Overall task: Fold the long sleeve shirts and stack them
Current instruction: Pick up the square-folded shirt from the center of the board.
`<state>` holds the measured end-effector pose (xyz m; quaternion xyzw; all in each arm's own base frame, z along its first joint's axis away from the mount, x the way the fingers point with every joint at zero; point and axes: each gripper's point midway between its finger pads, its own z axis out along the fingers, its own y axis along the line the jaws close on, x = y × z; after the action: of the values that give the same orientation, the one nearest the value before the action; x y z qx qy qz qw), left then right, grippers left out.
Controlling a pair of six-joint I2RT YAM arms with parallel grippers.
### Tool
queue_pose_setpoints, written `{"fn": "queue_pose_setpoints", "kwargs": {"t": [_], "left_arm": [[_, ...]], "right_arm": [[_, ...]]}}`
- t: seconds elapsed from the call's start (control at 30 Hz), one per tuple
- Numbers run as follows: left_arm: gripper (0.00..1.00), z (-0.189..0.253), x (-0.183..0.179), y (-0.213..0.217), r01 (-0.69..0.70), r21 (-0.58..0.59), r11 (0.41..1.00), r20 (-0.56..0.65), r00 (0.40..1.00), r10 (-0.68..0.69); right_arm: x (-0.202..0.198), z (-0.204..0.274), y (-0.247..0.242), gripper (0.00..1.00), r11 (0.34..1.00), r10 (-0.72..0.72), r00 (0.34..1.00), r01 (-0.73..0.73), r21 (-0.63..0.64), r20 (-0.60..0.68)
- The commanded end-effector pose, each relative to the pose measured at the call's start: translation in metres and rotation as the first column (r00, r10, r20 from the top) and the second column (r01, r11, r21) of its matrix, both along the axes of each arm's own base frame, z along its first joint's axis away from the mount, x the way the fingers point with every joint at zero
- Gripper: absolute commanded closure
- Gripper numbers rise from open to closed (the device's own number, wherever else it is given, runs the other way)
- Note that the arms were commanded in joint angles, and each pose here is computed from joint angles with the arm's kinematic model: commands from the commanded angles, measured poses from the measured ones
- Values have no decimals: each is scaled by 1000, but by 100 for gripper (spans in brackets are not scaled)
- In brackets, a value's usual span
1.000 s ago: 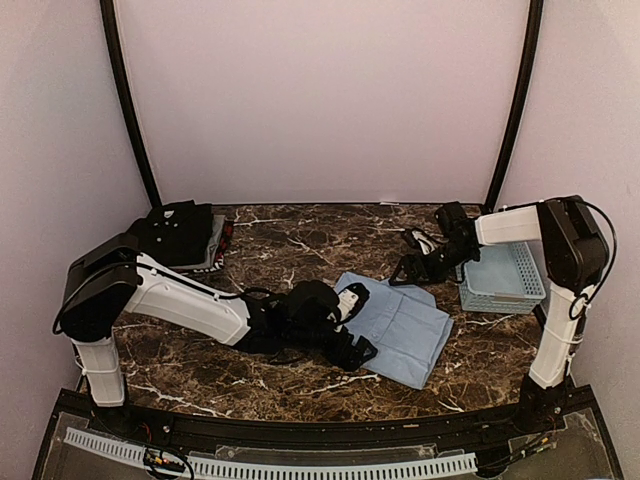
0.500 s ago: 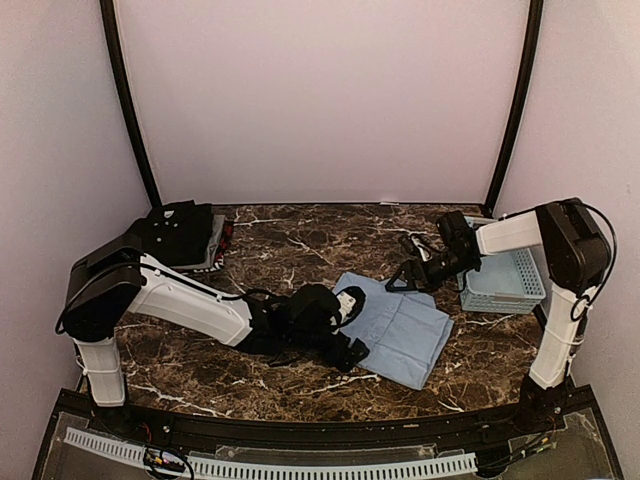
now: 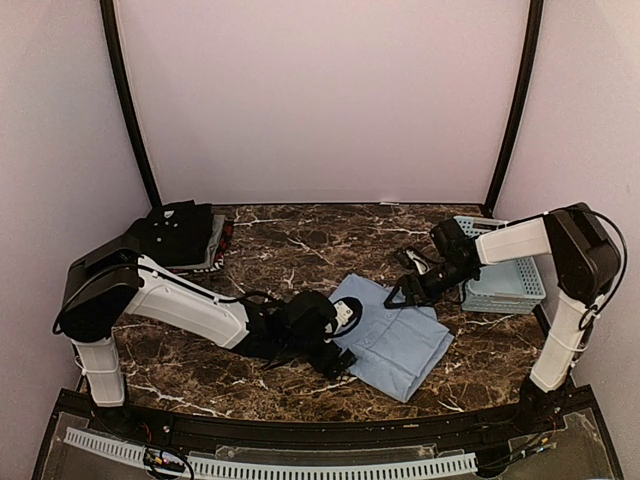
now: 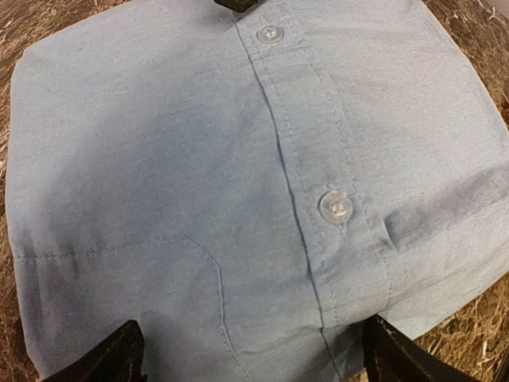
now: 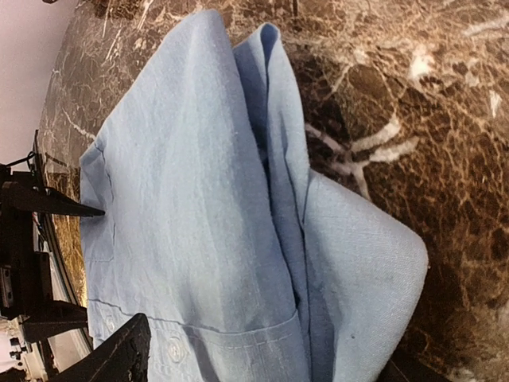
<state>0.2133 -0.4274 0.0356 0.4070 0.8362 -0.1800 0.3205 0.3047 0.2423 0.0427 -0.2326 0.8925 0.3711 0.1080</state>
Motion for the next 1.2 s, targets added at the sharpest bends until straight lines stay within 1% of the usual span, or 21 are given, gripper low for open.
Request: {"fn": "queue_pose_setpoints", "kwargs": {"t": [0.0,0.1,0.27,0.43,0.57,0.83,0.87,0.93,1.07,1.17], "left_arm": [[6,-7,-6,28,42,119,992,37,998,-46],[6,-12,-9,35,68,152,986,44,996,-75],[6,-7,-6,33,65,146,987,61,995,-75],[6,-1,-1,26,55,127,990,81,995,-66],[6,0,0,25,55,128,990,87,994,-66],[6,-11,-3,40,56,183,981,89,993,-73],[6,-12,-3,42,51,190,980,92,993,-70],[6,-12,-2,45,45,195,980,97,993,-65],[6,-10,3,46,16,191,981,120,992,-40],[5,-5,8,47,-17,177,984,141,990,-8]], "right_arm": [[-22,-17,-20,19,991,-61,994,50,-121,-86],[-20,-16,-23,19,988,-73,994,61,-145,-78],[-19,-17,-29,18,981,-90,994,77,-176,-69],[-31,-22,-27,23,984,-76,992,58,-166,-106],[-43,-22,-13,27,992,-49,991,34,-122,-127],[-72,-31,2,37,1000,-2,983,-2,-22,-183],[-74,-31,3,39,1000,3,983,-5,-10,-186],[-77,-31,5,47,1000,10,982,-9,9,-190],[-77,-24,16,61,994,46,980,-27,102,-193],[-75,-23,21,72,990,55,980,-29,137,-190]]}}
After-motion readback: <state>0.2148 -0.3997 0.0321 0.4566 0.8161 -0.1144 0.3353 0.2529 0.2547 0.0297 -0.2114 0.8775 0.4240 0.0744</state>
